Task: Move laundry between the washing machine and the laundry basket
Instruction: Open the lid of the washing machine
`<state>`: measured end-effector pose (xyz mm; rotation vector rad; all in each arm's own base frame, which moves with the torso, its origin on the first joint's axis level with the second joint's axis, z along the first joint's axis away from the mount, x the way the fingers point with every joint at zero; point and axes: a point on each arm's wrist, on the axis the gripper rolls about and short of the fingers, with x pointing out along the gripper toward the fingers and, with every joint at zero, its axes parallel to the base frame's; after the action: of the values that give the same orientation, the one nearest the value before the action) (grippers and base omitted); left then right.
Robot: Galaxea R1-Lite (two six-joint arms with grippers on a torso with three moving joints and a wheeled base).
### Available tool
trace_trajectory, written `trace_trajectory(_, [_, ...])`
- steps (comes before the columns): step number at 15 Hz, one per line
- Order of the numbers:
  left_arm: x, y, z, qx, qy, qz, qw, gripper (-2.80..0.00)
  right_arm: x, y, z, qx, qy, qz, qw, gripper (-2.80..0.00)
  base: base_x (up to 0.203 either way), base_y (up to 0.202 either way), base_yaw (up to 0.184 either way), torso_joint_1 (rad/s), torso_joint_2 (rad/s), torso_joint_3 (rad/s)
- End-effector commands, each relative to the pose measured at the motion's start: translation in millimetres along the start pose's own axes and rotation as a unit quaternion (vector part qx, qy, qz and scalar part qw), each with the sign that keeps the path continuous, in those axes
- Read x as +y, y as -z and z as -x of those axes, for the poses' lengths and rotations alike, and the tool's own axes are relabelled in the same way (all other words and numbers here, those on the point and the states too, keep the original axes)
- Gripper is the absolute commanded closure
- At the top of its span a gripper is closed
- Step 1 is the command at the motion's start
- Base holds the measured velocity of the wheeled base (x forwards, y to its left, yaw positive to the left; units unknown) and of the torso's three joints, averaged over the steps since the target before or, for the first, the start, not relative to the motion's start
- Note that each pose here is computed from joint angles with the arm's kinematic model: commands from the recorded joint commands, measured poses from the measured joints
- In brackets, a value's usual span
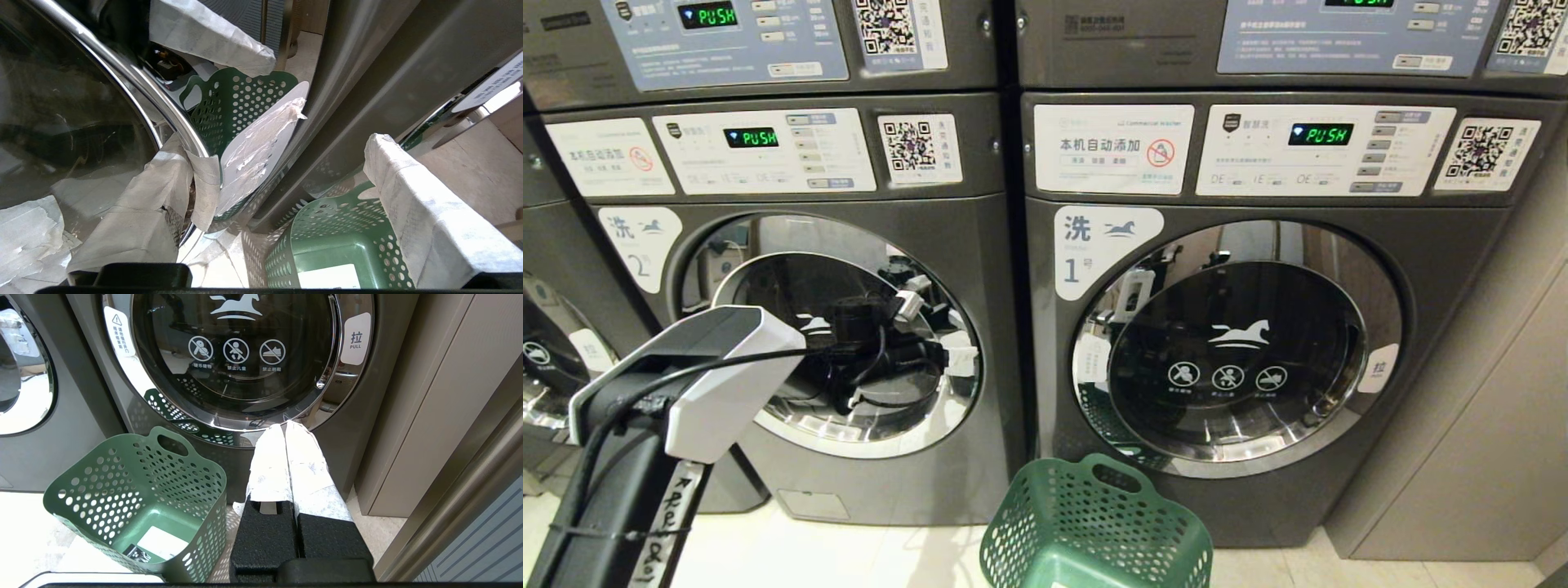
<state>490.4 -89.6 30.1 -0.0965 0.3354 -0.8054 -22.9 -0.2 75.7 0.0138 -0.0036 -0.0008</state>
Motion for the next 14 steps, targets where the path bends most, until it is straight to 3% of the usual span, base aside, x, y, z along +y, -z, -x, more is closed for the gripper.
trace_trajectory(1, [-6.3, 0.5, -4.2, 0.001, 0.025, -0.002, 0.9997, -2.8, 0.0, 0.0, 0.1, 0.0, 0.0, 0.0, 1.0, 0.0, 0.0, 0.0, 0.0, 0.0, 0.0, 0.0])
trace_trajectory(7, [-20.3, -5.7, -8.7, -0.002, 0.08, -0.011, 0.9967, -2.8, 0.0, 0.0, 0.1, 0.0, 0.0, 0.0, 1.0, 0.0, 0.0, 0.0, 0.0, 0.0, 0.0, 0.0])
trace_trajectory(14, [-31.2, 5.0, 6.1, -0.005, 0.085, -0.013, 0.9963, -2.8, 0.0, 0.0, 0.1, 0.0, 0.0, 0.0, 1.0, 0.0, 0.0, 0.0, 0.0, 0.0, 0.0, 0.0])
